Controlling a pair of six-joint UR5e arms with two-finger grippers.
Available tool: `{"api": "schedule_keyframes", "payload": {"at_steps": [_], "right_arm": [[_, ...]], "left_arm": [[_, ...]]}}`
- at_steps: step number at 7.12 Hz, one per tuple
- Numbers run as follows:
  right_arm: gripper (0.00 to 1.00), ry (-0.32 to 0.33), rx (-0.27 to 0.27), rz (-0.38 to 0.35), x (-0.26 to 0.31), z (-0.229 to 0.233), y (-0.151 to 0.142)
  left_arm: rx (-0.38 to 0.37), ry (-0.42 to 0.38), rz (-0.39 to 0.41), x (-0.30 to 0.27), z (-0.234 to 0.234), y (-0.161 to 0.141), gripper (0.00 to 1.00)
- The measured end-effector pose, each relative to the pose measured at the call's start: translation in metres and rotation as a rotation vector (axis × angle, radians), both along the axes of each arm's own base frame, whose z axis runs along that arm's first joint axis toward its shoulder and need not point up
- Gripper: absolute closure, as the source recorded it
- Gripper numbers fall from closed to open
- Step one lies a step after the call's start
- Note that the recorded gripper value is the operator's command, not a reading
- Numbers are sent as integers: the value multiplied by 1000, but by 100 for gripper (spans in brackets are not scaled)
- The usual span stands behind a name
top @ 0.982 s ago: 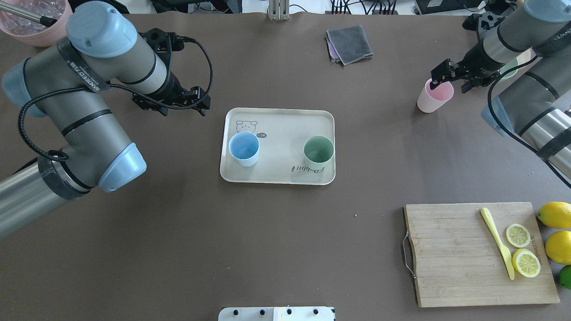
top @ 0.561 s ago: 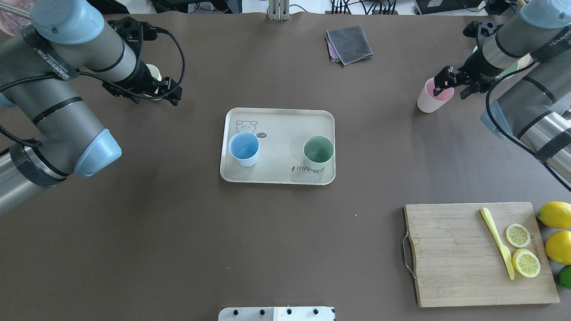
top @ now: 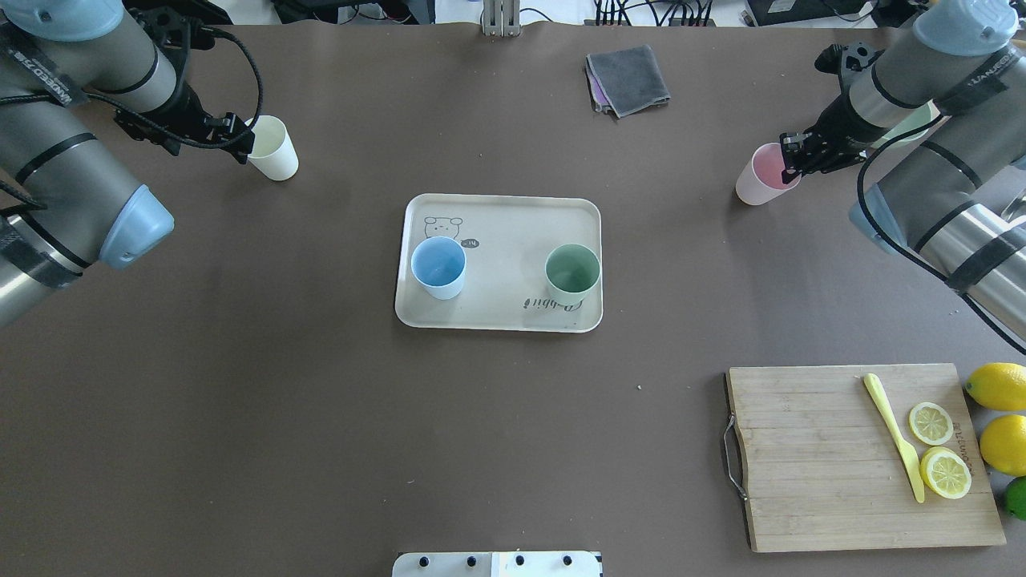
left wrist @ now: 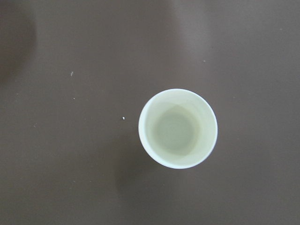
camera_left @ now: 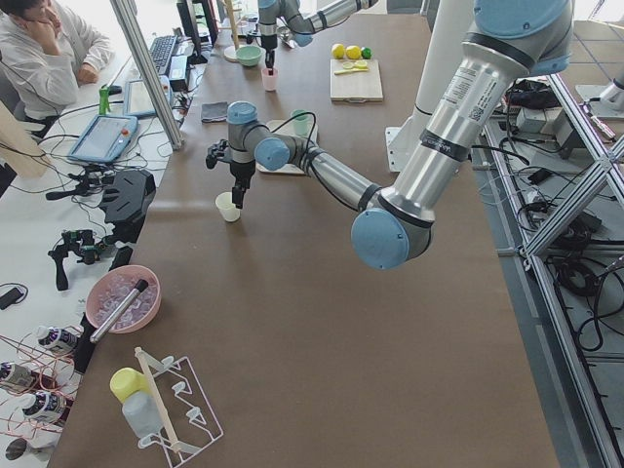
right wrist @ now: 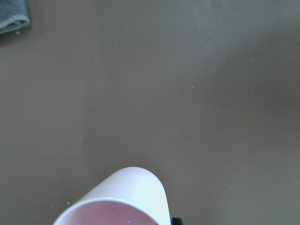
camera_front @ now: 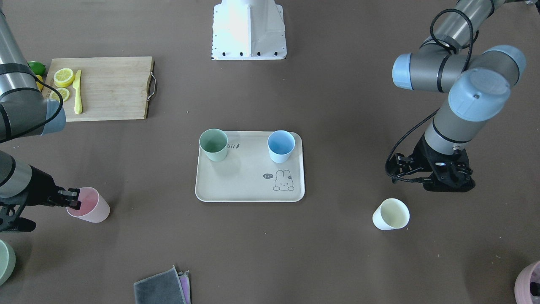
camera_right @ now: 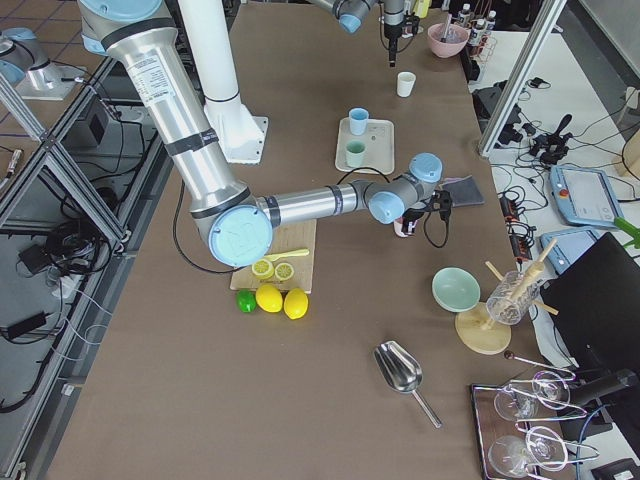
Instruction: Place all cups on tray
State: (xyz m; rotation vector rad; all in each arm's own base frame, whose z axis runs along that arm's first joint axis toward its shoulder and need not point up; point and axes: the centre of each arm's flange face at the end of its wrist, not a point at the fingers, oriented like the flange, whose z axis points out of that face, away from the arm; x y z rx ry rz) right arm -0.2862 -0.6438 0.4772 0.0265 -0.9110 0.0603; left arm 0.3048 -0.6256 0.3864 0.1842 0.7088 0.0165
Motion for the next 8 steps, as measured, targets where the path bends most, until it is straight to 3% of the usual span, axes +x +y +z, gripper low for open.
{"api": "schedule_keyframes", "payload": {"at_steps": [2,4,5,6,7,8], "right_arm": [[100,-43,-31,17,-46,-66,-3],[100,-81,-71,41,-110,-128,26],[100,-95,-80,49,-138,-152,42],[100,-108,-85,45,-156,-168,57],[100,-116,-88,33,-170,-177,69],[1,-118,-84,22,-183,-182,79]], "left_arm": [[-20,3,-34,4,20,-25,4],[-31,11,-55,14,23,-49,5],[-30,14,-61,16,27,-58,10],[-27,20,-66,20,32,-65,22],[-24,31,-74,24,38,-67,42],[-27,46,-82,32,42,-64,78]]}}
